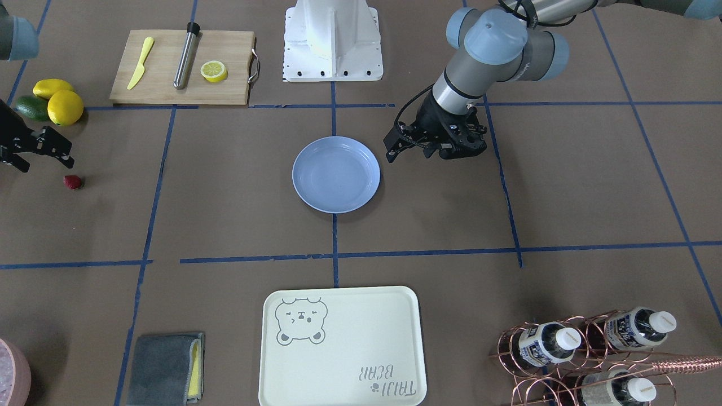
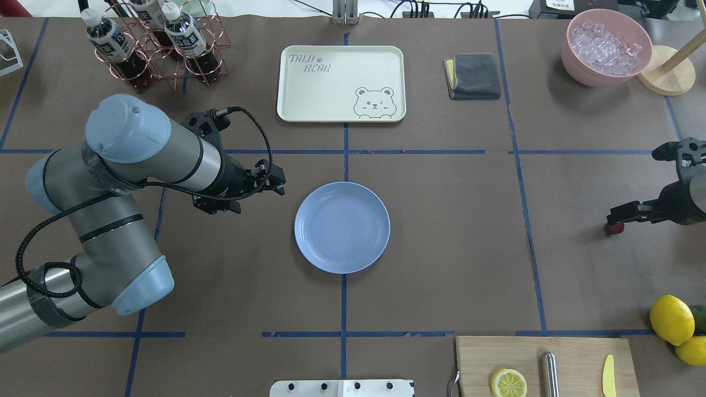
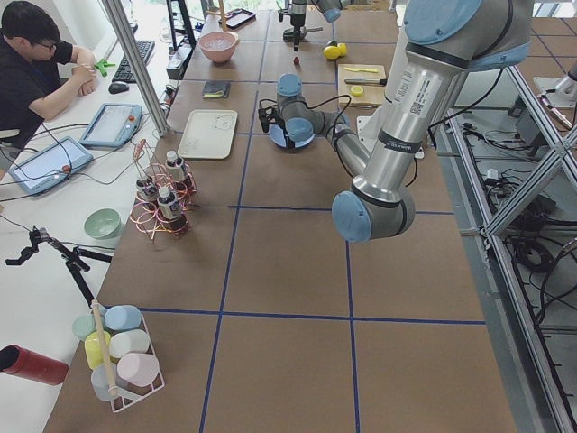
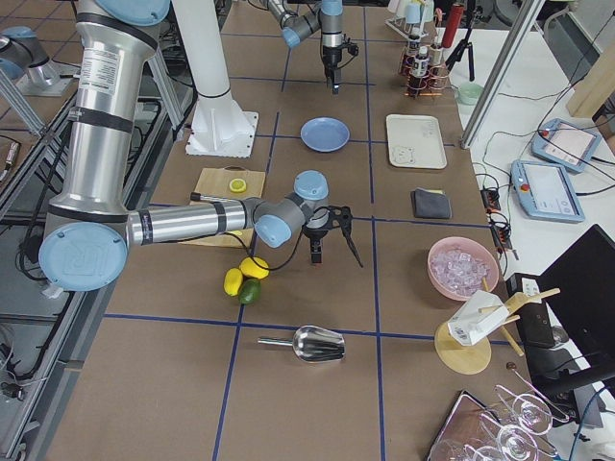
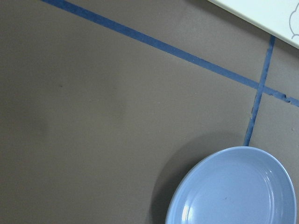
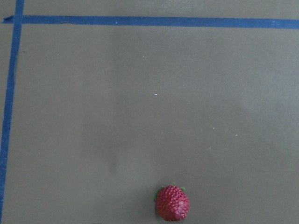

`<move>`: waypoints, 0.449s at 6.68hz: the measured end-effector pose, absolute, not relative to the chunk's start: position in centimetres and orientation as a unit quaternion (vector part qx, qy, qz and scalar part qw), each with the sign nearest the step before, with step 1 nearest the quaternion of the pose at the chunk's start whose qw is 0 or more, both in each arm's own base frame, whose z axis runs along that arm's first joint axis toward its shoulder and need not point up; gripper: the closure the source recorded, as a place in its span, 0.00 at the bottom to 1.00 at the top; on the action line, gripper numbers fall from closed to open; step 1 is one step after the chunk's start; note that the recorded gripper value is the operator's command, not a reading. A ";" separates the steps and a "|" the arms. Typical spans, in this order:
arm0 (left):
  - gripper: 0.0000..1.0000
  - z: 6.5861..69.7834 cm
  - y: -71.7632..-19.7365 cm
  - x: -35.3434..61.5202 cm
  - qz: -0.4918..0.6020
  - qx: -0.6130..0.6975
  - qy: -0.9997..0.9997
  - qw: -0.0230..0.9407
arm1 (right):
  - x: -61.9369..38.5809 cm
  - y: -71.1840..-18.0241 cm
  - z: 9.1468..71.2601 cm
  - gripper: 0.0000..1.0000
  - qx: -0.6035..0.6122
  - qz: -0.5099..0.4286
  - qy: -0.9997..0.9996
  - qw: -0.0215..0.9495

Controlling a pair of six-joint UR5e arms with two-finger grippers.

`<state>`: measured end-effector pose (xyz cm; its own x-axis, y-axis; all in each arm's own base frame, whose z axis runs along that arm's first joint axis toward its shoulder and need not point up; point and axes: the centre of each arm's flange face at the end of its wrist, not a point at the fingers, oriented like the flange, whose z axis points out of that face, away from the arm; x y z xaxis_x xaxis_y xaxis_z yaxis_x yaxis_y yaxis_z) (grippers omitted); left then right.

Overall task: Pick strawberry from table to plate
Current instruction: 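Release the plate and draw the left gripper back while the right gripper grasps the strawberry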

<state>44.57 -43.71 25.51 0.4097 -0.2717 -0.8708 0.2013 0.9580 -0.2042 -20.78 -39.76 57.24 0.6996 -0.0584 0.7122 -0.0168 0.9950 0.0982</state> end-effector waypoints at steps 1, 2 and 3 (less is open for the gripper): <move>0.00 25.6 -43.8 44.5 -0.142 -0.033 0.524 0.839 | -22.0 -39.8 57.7 0.01 0.048 -0.018 -0.382 0.923; 0.00 25.6 -43.8 44.5 -0.142 -0.034 0.524 0.839 | -23.0 -40.3 58.2 0.02 0.046 -0.021 -0.379 0.924; 0.00 25.8 -43.8 44.5 -0.143 -0.034 0.522 0.840 | -23.6 -40.8 58.8 0.08 0.042 -0.022 -0.375 0.926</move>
